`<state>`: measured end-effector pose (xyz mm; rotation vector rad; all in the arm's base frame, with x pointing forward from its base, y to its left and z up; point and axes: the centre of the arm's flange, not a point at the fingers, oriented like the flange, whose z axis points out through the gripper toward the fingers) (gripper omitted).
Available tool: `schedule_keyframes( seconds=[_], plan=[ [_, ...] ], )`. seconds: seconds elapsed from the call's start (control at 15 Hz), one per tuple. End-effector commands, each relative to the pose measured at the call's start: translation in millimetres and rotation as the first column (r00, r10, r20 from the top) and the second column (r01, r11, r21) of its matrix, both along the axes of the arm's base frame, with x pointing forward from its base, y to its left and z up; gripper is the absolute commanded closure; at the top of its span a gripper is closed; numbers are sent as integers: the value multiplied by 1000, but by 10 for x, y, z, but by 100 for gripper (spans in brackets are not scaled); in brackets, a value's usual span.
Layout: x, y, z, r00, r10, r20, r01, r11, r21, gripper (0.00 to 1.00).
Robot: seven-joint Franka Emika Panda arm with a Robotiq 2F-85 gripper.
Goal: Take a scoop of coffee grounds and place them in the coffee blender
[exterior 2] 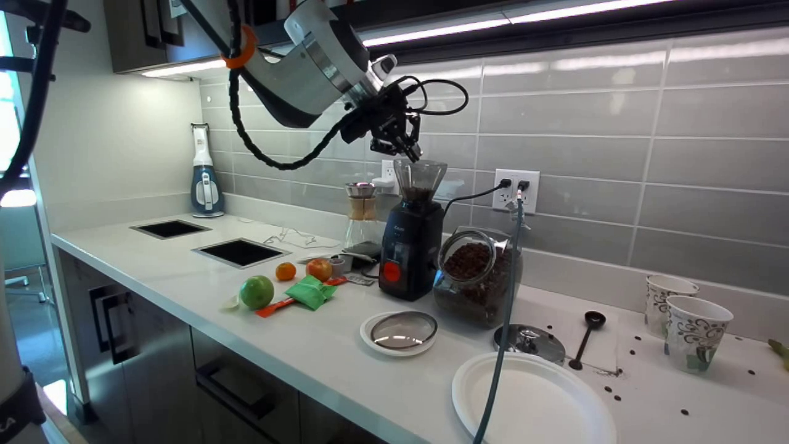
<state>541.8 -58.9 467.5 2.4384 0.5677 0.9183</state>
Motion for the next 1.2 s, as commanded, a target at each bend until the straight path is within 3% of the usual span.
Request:
schedule_keyframes(
  seconds=[0.0, 0.6, 1.13],
  plan=[
    [-31, -12, 156, 1000, 10, -15, -9, 997, 75, 99],
    [-80, -38, 299, 999, -37, -18, 40, 975, 220, 99],
    [-101, -228, 378, 996, -79, -48, 92, 906, 413, 99]
  ],
)
